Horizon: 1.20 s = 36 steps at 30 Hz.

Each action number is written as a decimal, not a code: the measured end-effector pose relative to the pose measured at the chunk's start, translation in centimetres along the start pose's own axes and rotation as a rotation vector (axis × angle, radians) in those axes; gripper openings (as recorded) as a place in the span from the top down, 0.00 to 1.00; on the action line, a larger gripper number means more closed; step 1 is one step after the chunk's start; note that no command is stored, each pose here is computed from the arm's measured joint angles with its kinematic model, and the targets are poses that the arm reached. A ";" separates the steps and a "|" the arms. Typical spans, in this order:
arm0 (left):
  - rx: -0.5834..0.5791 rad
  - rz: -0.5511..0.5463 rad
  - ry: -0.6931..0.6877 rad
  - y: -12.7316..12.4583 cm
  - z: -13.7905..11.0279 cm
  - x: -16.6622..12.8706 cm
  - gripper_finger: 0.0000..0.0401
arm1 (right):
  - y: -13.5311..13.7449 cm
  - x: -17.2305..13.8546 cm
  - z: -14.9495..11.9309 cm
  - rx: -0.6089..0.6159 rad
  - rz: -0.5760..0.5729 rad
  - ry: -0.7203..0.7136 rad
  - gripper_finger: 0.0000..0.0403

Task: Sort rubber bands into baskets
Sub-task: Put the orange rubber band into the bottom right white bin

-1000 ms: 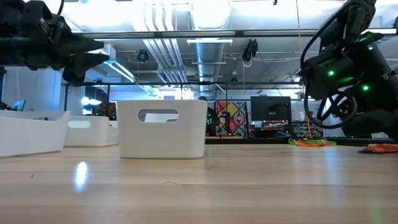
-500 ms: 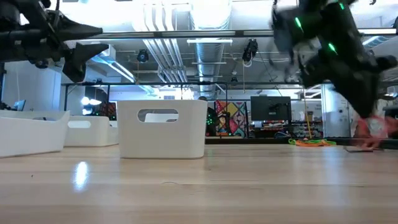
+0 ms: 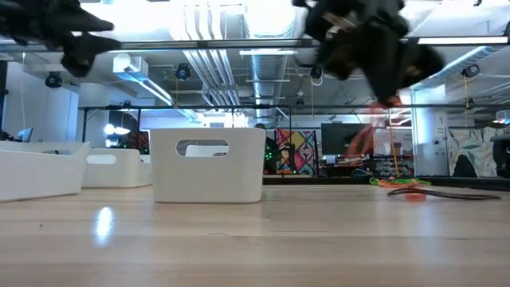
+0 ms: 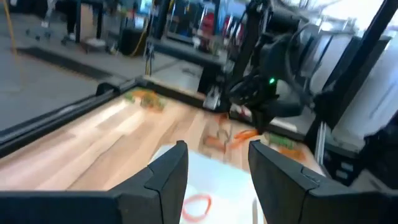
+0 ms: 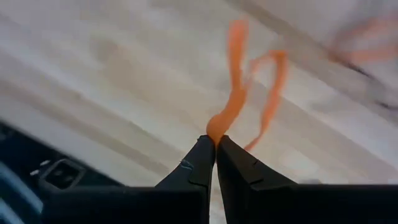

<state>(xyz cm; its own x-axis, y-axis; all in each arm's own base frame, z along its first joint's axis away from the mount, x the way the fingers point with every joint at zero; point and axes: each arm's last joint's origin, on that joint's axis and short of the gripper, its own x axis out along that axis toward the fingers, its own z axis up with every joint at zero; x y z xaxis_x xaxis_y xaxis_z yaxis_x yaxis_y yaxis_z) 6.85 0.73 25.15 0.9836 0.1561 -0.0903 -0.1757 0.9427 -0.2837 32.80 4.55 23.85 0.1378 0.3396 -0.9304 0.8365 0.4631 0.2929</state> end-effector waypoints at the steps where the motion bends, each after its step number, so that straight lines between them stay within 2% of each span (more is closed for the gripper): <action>1: 0.003 0.006 0.021 -0.1 0.4 -0.5 0.62 | 0.6 0.5 0.3 -0.034 0.020 -0.012 0.97; 4: 0.007 0.021 0.070 -0.3 1.6 -2.0 0.62 | 2.4 1.4 1.4 -0.080 0.052 -0.085 0.97; 8: -0.004 0.021 0.067 -0.6 3.1 -3.6 0.62 | 4.2 1.3 2.9 -0.158 0.075 -0.136 0.97; 16: -0.017 0.006 0.020 -0.9 4.4 -4.7 0.62 | 2.9 3.4 5.5 -0.138 -0.172 -0.165 0.97; 21: -0.072 0.001 0.034 -0.9 4.1 -4.5 0.62 | 1.9 6.4 6.8 -0.151 -0.234 -0.036 0.96; 26: -0.086 -0.004 0.059 -0.8 3.5 -4.0 0.62 | 1.2 6.8 6.6 -0.146 -0.290 0.053 0.84; 32: -0.086 -0.002 0.061 -0.8 3.4 -3.9 0.62 | 0.9 5.0 6.3 -0.147 -0.297 -0.019 0.64; 36: -0.063 0.005 0.039 -0.8 3.6 -3.9 0.62 | 0.0 5.0 6.9 -0.102 -0.308 -0.048 0.58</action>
<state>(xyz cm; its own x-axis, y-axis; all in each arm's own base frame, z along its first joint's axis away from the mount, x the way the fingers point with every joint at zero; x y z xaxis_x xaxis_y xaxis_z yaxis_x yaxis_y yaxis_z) 3.30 0.46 29.14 0.9806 0.1477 -0.1284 -0.1837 0.9214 -0.3426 37.14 0.63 17.68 -0.0870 0.1330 -0.9873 0.7858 0.6184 0.0140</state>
